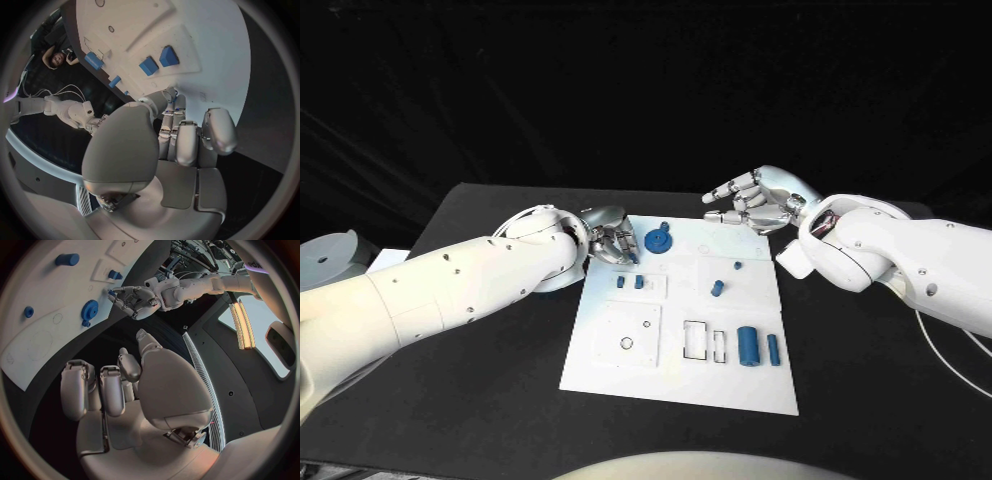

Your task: Assemble the parts on the task board

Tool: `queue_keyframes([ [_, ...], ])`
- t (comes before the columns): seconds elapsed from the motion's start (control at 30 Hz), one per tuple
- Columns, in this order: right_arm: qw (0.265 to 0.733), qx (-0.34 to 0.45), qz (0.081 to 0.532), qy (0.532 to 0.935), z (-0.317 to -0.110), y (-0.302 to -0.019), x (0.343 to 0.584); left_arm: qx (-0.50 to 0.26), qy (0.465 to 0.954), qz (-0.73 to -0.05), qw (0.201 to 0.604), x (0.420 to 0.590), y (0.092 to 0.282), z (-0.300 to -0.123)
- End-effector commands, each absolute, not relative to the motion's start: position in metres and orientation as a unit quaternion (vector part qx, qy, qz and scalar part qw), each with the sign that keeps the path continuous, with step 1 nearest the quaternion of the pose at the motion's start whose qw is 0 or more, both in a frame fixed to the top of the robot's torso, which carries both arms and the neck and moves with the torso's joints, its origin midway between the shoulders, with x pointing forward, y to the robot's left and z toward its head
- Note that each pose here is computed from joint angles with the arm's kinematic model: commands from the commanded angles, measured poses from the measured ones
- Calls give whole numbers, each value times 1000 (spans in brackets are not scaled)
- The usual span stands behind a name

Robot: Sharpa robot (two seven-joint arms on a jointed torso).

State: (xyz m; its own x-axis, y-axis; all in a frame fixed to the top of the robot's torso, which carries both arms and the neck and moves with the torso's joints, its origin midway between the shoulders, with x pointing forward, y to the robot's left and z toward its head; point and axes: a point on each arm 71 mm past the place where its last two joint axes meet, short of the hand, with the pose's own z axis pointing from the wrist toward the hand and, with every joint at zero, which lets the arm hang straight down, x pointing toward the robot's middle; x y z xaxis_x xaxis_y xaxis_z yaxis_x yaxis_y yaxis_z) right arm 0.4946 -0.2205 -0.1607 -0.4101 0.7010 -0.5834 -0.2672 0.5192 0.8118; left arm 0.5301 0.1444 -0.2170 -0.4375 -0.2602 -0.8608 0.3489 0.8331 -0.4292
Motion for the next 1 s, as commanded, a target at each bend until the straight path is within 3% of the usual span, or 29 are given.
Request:
queue_keyframes([
  [0.03,518,148,469,700,-161,-219,494,31,802,-292,520,529,141,-219],
  [1.0,517,147,469,700,-161,-219,494,43,824,-280,490,528,138,-226],
])
